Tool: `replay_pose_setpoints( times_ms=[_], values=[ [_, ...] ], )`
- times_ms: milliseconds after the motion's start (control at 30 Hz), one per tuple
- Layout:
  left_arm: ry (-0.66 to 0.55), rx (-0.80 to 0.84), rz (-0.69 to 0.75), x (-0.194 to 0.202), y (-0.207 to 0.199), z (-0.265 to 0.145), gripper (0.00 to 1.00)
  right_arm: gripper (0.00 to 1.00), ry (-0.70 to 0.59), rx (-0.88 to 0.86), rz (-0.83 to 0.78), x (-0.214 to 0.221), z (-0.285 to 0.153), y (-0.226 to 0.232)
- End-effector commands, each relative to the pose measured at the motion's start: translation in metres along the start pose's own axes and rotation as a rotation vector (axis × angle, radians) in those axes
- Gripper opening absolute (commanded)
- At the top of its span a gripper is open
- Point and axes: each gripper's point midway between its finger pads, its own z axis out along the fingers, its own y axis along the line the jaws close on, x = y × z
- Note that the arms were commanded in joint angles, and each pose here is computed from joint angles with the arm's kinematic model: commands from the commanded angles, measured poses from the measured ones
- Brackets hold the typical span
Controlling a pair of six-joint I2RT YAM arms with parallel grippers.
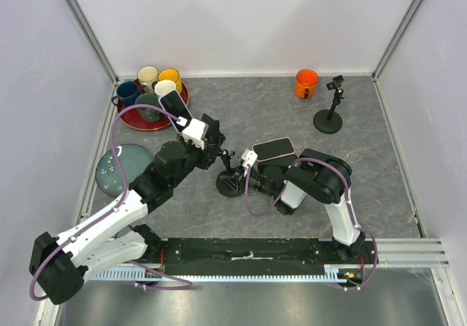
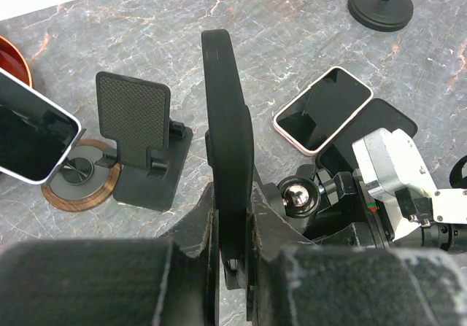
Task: Remove the phone from the phone stand
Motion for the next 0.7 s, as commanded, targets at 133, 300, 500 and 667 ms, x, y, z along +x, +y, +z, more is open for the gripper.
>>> replay_pose_setpoints(
  times_ms=[133, 300, 500, 667],
  values=[
    [-0.112, -0.079, -0.005, -0.057, 0.028, -0.025, 0.02, 0.00, -0.031, 0.190, 0.152, 0.012, -0.025, -0.047],
    [-0.044, 0.024, 0.036, -0.051, 0.010, -0.026, 0.02, 0.00, -0.033, 0.194, 0.155, 0.012, -0.025, -0.049],
    [-0.023, 0.055, 0.112, -0.060, 0.010, -0.043, 0.02, 0.00, -0.038, 0.206, 0.169, 0.012, -0.028, -0.053],
    [-0.036, -0.015, 0.082, -0.066, 0.021, -0.049, 0.02, 0.00, -0.045, 0.206, 0.173, 0.010, -0.027, -0.053]
  ],
)
